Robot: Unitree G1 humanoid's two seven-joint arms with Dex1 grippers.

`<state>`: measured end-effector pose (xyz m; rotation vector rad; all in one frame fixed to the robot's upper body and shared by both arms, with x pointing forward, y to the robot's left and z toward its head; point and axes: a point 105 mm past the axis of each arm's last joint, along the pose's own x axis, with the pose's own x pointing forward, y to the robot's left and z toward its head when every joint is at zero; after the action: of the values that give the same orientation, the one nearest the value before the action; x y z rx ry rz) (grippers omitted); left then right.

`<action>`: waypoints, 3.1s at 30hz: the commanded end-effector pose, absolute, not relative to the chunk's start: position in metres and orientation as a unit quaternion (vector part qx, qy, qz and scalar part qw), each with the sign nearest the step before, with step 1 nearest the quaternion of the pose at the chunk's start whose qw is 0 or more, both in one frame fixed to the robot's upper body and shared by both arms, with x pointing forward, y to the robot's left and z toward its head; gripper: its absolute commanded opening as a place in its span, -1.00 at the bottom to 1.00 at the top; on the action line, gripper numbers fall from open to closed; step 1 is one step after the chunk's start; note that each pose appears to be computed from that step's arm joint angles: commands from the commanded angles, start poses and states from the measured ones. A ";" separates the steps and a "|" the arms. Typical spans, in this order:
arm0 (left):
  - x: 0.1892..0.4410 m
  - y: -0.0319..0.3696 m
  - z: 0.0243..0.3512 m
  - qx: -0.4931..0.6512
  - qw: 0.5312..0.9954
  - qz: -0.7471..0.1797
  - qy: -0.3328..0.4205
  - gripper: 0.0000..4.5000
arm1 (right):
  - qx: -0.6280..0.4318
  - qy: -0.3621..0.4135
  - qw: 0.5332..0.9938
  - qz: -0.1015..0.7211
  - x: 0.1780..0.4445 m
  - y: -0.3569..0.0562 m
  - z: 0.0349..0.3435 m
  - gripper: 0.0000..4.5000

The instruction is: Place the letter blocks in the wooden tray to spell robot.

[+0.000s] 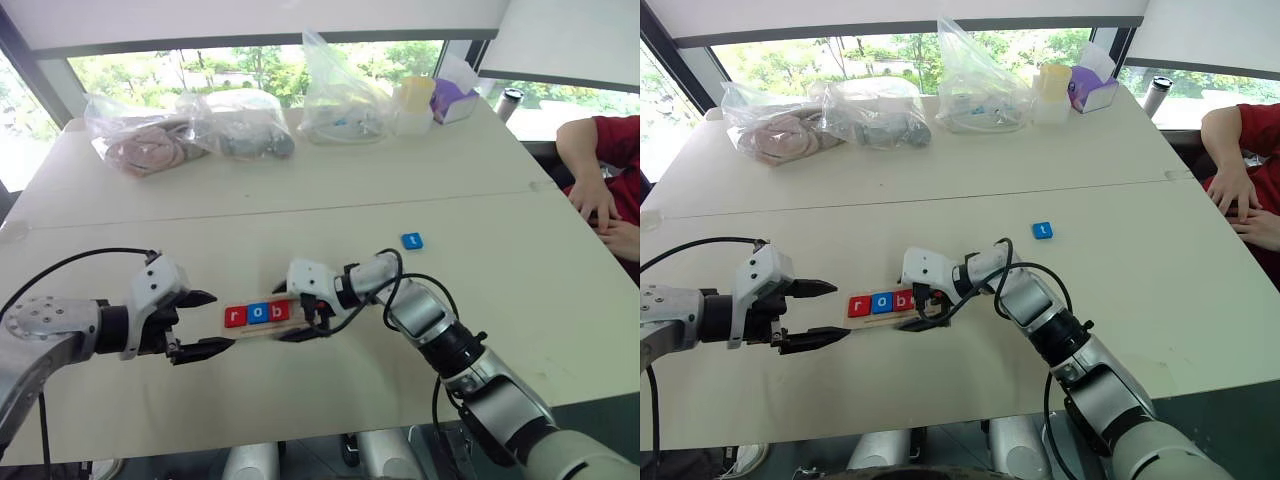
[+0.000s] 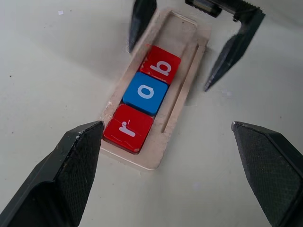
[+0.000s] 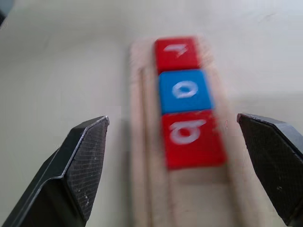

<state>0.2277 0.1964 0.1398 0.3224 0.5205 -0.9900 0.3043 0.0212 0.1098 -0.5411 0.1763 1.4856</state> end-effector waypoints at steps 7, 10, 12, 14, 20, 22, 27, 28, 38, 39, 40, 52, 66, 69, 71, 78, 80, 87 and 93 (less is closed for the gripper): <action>0.225 0.180 0.162 0.124 0.829 -0.504 0.210 1.00 | -0.176 -0.009 0.785 0.594 0.313 -0.010 0.192 0.98; 0.232 0.167 0.181 0.135 0.828 -0.517 0.169 1.00 | -0.113 0.059 0.895 0.428 0.330 -0.067 0.195 0.98; 0.241 0.159 0.191 0.135 0.834 -0.516 0.143 1.00 | -0.084 0.119 0.940 0.309 0.325 -0.103 0.180 0.98; 0.244 0.153 0.195 0.132 0.833 -0.521 0.132 1.00 | -0.076 0.156 0.953 0.249 0.312 -0.117 0.168 0.98; 0.252 0.143 0.191 0.124 0.828 -0.532 0.127 1.00 | -0.068 0.222 0.959 0.165 0.290 -0.132 0.137 0.98; 0.254 0.142 0.189 0.122 0.828 -0.533 0.128 1.00 | -0.066 0.233 0.957 0.161 0.289 -0.130 0.130 0.98; 0.256 0.145 0.183 0.118 0.831 -0.526 0.138 1.00 | -0.052 0.247 0.951 0.179 0.288 -0.118 0.120 0.98; 0.256 0.147 0.180 0.118 0.833 -0.522 0.142 1.00 | -0.043 0.255 0.948 0.186 0.287 -0.113 0.115 0.98; 0.256 0.154 0.169 0.113 0.842 -0.504 0.155 1.00 | -0.054 0.283 0.942 0.173 0.290 -0.110 0.085 0.38; 0.256 0.155 0.167 0.113 0.843 -0.503 0.157 1.00 | -0.055 0.281 0.943 0.169 0.290 -0.111 0.086 0.20; 0.256 0.154 0.166 0.113 0.843 -0.502 0.158 1.00 | -0.058 0.278 0.945 0.164 0.291 -0.113 0.087 -0.05; 0.260 0.149 0.162 0.110 0.838 -0.511 0.157 1.00 | -0.020 0.265 0.963 0.050 0.271 -0.142 0.106 -0.49; 0.264 0.144 0.159 0.122 0.826 -0.527 0.158 1.00 | -0.006 0.264 0.964 0.020 0.258 -0.149 0.104 0.99; 0.257 0.148 0.161 0.126 0.814 -0.540 0.170 1.00 | -0.081 0.212 0.973 0.049 0.265 -0.172 0.136 0.99; 0.250 0.151 0.163 0.127 0.800 -0.558 0.180 1.00 | -0.105 0.190 0.970 0.104 0.269 -0.177 0.152 0.99; 0.218 0.148 0.175 0.154 0.729 -0.632 0.214 1.00 | -0.165 0.154 0.845 0.485 0.246 -0.180 0.151 0.99; 0.213 0.147 0.177 0.160 0.723 -0.637 0.215 1.00 | -0.223 0.170 0.798 0.533 0.249 -0.195 0.131 0.99; 0.206 0.154 0.178 0.157 0.734 -0.621 0.227 1.00 | -0.289 0.151 0.749 0.577 0.288 -0.210 0.115 0.99; 0.201 0.157 0.175 0.152 0.747 -0.603 0.235 1.00 | -0.302 0.140 0.724 0.604 0.304 -0.204 0.104 0.99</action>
<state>0.2023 0.1576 0.1673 0.3066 0.5398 -1.3256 0.3014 -0.2036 0.0997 -0.6356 0.3344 1.3211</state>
